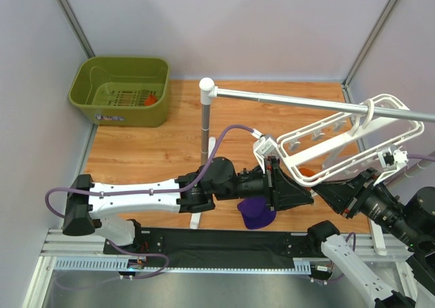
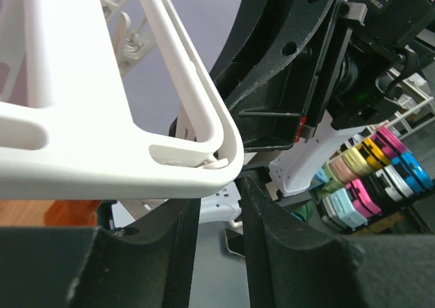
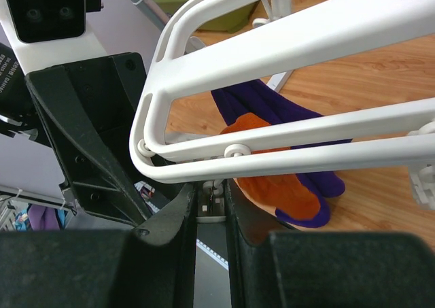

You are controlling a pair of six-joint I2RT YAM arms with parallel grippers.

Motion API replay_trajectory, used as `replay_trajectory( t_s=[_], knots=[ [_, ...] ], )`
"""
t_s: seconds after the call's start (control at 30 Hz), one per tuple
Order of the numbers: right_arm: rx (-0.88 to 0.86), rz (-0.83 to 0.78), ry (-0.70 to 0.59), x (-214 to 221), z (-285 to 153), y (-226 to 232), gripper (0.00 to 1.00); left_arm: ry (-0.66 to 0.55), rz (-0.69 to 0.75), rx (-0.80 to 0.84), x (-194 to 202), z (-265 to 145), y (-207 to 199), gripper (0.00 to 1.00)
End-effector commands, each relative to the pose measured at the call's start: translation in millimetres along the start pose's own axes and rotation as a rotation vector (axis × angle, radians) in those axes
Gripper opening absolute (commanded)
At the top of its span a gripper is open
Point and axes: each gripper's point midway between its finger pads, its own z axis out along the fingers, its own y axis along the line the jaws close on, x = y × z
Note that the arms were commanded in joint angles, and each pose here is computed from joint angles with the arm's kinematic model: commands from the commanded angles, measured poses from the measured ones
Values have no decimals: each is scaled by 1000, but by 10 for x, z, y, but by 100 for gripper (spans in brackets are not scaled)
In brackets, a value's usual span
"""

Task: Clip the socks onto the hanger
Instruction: Open the clamp at the hanger.

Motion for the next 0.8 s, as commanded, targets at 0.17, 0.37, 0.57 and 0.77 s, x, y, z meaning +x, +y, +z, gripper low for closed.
replay_trajectory(
  t_s=[0.17, 0.37, 0.57, 0.77],
  knots=[
    [-97, 33, -13, -3, -42, 182, 4, -12, 94, -151, -101, -24, 294, 41],
    [-110, 31, -15, -8, -53, 210, 4, 23, 30, -123, -3, 42, 259, 39],
    [-128, 34, -14, 5, -59, 236, 4, 12, 11, -100, -42, 93, 205, 45],
    [-130, 40, -27, -6, -72, 241, 4, 37, -26, -61, 22, 152, 164, 43]
  ],
)
